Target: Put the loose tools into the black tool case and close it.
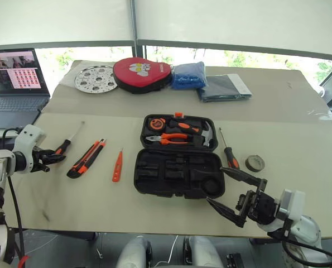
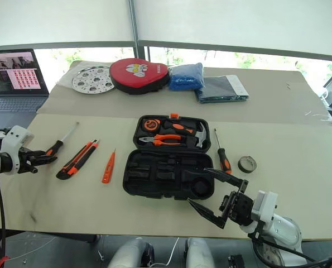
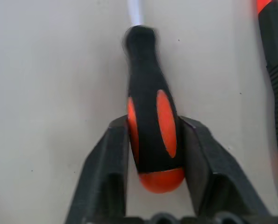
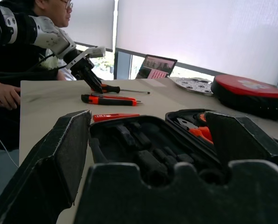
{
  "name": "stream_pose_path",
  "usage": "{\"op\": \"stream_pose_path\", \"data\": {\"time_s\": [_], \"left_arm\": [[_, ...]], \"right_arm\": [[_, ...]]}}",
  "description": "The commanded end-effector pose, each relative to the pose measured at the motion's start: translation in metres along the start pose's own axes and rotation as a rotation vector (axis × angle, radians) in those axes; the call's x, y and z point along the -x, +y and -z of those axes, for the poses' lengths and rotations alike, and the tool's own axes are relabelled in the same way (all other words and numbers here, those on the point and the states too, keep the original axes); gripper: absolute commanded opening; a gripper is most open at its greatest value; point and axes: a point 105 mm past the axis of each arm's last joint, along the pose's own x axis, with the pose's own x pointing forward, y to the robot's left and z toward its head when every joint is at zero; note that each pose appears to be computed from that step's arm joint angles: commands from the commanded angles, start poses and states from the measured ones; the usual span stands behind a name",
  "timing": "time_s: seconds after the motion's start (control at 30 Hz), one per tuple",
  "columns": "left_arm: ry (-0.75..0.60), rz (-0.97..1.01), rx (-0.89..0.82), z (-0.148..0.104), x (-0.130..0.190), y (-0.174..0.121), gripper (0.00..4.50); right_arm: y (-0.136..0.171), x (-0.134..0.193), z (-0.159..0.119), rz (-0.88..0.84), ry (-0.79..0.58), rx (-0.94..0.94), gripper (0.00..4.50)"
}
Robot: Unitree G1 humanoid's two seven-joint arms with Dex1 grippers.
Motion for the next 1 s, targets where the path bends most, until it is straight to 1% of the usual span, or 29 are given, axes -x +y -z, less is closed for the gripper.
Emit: {"op": "stream_pose_path", "data": {"time_s": [0.03, 0.1, 0.17, 0.23, 0.3, 0.33, 0.37, 0.4, 0.47, 0.5, 0.53, 0.57, 0.63, 0.67, 0.73, 0.8, 0.87, 1.0], "left_arm": [[-0.099, -0.001, -0.03, -0.007, 0.004, 0.002, 0.95], [-0.214, -0.028, -0.05, -0.021, 0.014, 0.007, 0.95], [-0.356, 0.009, -0.112, -0.043, 0.03, 0.003, 0.95], [-0.422, 0.057, -0.161, -0.055, 0.039, -0.005, 0.95], [-0.484, 0.161, -0.244, -0.077, 0.043, -0.026, 0.95], [-0.5, 0.259, -0.316, -0.093, 0.042, -0.048, 0.95], [-0.505, 0.327, -0.364, -0.102, 0.041, -0.065, 0.95], [-0.501, 0.396, -0.417, -0.111, 0.037, -0.083, 0.95], [-0.432, 0.508, -0.567, -0.12, 0.02, -0.122, 0.95], [-0.347, 0.528, -0.674, -0.122, 0.005, -0.141, 0.95], [-0.293, 0.533, -0.769, -0.123, -0.005, -0.155, 0.95], [-0.283, 0.559, -0.804, -0.129, -0.014, -0.172, 0.95], [-0.308, 0.63, -0.832, -0.141, -0.027, -0.208, 0.95], [-0.295, 0.658, -0.847, -0.142, -0.033, -0.221, 0.95], [-0.238, 0.678, -0.934, -0.135, -0.044, -0.235, 0.95], [-0.202, 0.675, -0.996, -0.13, -0.054, -0.242, 0.95], [-0.158, 0.647, -1.028, -0.127, -0.063, -0.242, 0.95], [-0.111, 0.654, -1.023, -0.126, -0.067, -0.247, 0.95]], "right_arm": [[-0.001, 0.003, -0.008, 0.012, -0.014, 0.053, 4.5], [-0.001, 0.005, -0.008, 0.015, -0.007, 0.058, 4.5], [-0.004, 0.01, -0.009, 0.028, 0.008, 0.072, 4.5], [-0.008, 0.013, -0.011, 0.043, 0.02, 0.083, 4.5], [-0.013, 0.02, -0.012, 0.054, 0.047, 0.097, 4.5], [-0.018, 0.027, -0.013, 0.061, 0.076, 0.107, 4.5], [-0.021, 0.031, -0.014, 0.065, 0.095, 0.113, 4.5], [-0.026, 0.036, -0.014, 0.074, 0.121, 0.123, 4.5], [-0.038, 0.043, -0.017, 0.092, 0.161, 0.136, 4.5], [-0.042, 0.046, -0.019, 0.09, 0.188, 0.14, 4.5], [-0.046, 0.047, -0.02, 0.093, 0.203, 0.139, 4.5], [-0.051, 0.047, -0.023, 0.107, 0.208, 0.135, 4.5], [-0.055, 0.045, -0.025, 0.11, 0.217, 0.123, 4.5], [-0.055, 0.043, -0.025, 0.104, 0.223, 0.114, 4.5], [-0.054, 0.039, -0.025, 0.093, 0.227, 0.107, 4.5], [-0.054, 0.034, -0.028, 0.102, 0.217, 0.107, 4.5], [-0.053, 0.031, -0.029, 0.107, 0.209, 0.103, 4.5], [-0.046, 0.028, -0.029, 0.111, 0.207, 0.092, 4.5]]}}
